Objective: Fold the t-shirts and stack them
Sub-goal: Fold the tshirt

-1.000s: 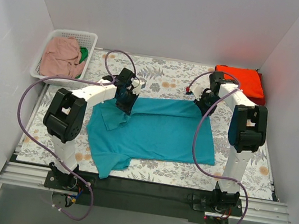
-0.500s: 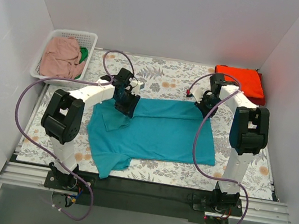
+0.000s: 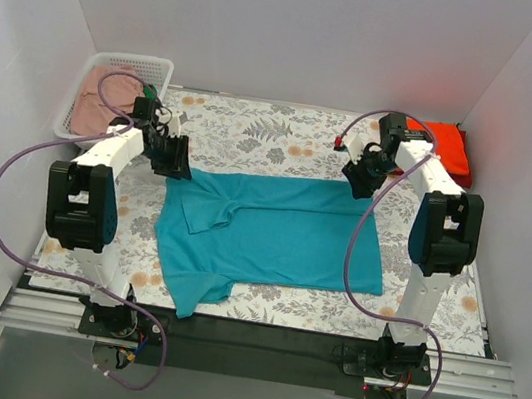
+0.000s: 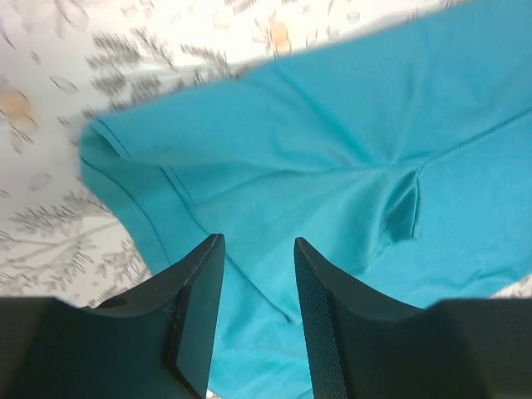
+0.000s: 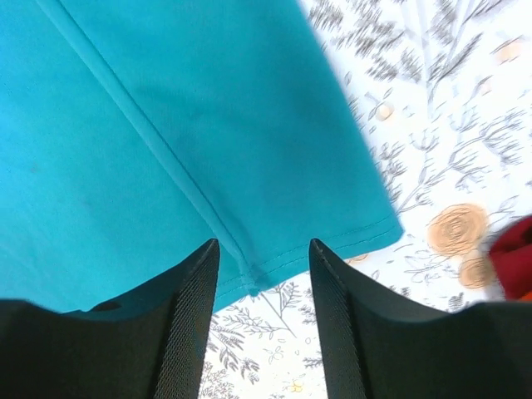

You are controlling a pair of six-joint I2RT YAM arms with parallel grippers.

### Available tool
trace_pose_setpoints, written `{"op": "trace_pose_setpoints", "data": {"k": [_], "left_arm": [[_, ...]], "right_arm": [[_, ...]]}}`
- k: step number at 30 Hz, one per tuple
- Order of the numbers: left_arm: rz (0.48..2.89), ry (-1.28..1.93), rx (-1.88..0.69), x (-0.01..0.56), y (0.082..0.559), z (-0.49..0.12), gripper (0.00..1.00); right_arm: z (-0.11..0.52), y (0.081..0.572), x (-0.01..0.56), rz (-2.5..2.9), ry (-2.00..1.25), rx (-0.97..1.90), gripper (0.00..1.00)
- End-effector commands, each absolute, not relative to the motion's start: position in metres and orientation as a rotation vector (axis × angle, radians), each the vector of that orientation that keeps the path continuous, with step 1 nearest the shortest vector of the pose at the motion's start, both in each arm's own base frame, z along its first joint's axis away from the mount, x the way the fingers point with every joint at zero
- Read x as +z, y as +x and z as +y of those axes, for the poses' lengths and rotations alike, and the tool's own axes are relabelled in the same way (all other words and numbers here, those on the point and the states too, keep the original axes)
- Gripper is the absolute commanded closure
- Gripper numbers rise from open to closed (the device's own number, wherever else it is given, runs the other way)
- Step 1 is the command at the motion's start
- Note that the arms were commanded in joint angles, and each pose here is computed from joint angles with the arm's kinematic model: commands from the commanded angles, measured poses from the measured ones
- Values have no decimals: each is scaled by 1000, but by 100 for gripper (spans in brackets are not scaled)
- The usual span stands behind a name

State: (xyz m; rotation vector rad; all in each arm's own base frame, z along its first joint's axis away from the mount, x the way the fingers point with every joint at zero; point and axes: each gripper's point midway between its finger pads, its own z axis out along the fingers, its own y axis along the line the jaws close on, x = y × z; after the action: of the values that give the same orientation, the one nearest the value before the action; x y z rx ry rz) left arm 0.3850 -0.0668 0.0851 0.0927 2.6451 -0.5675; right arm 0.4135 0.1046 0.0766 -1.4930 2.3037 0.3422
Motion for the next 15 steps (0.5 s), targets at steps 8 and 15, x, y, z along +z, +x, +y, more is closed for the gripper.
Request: {"op": "trace_pose_setpoints", "data": {"k": [8,15], "left_arm": [[2723,121,-609,68,332,-76,65],[2768,82,-606,51,317,-75,63]], "right_arm": [[131,420,86,2346,-1334,536,52],[130,421,81,2359,-1333,537,53]]}}
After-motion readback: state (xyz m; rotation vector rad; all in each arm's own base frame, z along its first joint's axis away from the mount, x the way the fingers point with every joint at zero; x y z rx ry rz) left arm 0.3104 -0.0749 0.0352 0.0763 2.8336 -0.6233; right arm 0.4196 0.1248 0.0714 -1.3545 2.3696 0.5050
